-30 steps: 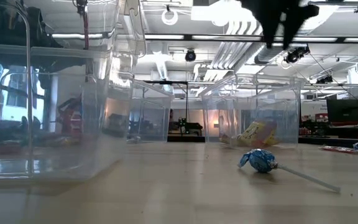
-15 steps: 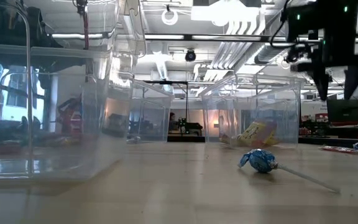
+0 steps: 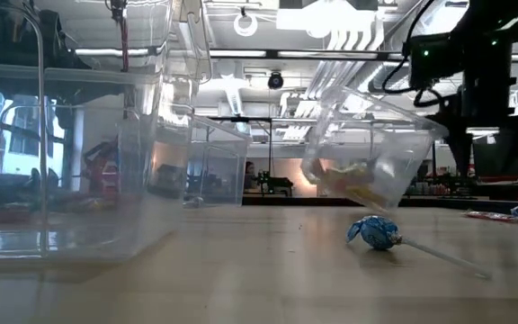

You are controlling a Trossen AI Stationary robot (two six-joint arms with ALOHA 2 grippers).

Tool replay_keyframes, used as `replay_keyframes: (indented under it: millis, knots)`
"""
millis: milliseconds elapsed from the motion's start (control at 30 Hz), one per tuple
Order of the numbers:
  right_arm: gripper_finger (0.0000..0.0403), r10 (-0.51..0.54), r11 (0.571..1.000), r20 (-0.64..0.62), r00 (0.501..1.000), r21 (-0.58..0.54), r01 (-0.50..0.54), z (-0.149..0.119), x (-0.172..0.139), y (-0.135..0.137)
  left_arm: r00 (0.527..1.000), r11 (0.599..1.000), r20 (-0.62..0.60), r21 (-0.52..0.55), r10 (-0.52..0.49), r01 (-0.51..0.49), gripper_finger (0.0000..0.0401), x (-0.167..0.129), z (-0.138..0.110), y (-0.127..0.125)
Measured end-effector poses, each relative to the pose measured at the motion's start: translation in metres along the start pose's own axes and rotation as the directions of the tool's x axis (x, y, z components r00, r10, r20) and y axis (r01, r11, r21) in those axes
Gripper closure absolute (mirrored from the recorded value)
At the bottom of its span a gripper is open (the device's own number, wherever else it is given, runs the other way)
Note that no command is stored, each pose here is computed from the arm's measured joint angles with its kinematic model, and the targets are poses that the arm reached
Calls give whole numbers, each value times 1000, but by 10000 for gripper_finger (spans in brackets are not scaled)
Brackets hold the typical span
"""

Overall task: Sort candy
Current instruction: Put the blue lollipop into the top left transparent bin

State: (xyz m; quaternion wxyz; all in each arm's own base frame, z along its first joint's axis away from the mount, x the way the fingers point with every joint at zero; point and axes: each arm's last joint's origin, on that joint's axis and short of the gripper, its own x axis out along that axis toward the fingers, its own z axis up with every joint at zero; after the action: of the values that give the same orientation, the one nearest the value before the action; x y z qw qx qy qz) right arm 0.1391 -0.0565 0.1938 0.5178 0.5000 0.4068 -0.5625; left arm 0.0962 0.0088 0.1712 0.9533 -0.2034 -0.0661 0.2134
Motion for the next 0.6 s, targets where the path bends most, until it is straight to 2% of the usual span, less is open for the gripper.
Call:
replay_keyframes:
  millis: [133,233,400,467,600]
  knots:
    - [183,54,998,12,998,13,-54,3,-8,6,1000,1000,0,0,0,0,401,0,0,0]
    - [183,114,993,68,991,22,-116,8,-24,15,1000,1000,-1,0,0,0,401,0,0,0]
    - [183,173,985,97,980,-25,-171,15,-52,24,1000,1000,-1,0,0,0,401,0,0,0]
    - [183,121,990,22,992,-75,-119,13,-56,19,1000,1000,-1,0,0,0,401,0,0,0]
    - [183,-57,995,-103,993,-87,48,6,-46,5,1000,1000,-1,1,0,0,401,0,0,0]
